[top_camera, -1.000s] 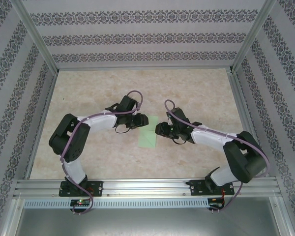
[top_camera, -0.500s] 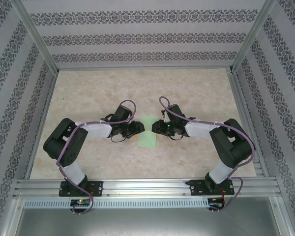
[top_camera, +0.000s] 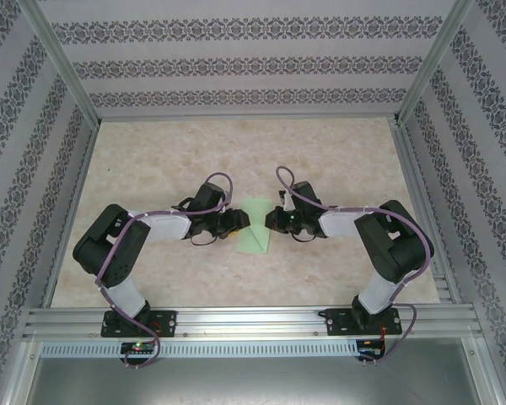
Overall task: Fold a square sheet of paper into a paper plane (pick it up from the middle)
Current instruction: Turn over the paper at the center of the table.
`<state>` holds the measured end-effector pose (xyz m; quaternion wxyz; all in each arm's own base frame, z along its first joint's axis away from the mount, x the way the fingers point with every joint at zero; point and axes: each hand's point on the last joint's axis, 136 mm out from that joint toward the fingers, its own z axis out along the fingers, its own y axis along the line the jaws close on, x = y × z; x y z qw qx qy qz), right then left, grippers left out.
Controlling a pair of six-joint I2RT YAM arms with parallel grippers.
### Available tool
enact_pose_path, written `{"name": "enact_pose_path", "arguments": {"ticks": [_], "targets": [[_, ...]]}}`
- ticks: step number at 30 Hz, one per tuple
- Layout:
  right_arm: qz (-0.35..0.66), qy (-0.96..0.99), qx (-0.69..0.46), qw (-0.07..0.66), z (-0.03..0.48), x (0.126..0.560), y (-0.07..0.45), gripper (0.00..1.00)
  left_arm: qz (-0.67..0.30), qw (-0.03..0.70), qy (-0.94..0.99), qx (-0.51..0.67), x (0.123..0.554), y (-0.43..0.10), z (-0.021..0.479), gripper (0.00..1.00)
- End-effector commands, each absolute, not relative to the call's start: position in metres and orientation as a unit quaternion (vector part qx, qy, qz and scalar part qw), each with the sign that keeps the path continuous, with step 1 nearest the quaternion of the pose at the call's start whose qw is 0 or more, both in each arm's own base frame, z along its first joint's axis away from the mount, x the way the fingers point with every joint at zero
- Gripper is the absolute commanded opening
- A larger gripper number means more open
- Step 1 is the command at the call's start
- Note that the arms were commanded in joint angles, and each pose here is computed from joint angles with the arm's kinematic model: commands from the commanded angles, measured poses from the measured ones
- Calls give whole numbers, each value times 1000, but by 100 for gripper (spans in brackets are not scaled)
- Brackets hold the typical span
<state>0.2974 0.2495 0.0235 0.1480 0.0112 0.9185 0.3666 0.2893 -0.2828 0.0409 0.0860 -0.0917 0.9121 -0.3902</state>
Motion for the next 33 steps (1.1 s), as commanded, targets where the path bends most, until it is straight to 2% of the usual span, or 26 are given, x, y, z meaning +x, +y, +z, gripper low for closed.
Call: {"name": "enact_pose_path", "arguments": {"ticks": [1, 10, 18, 25, 33], "targets": [[399, 901, 18, 168, 36, 305, 253, 8, -419, 96, 901, -58, 288, -298, 56, 49], [402, 901, 16, 166, 35, 303, 251, 8, -437, 92, 895, -10, 290, -323, 64, 50], [403, 900, 21, 166, 37, 301, 249, 10, -426, 80, 901, -13, 293, -328, 51, 42], [393, 901, 27, 181, 51, 302, 242, 24, -393, 80, 916, -21, 291, -318, 39, 44], [383, 904, 28, 187, 56, 301, 238, 29, -365, 87, 926, -38, 287, -303, 34, 47]]}}
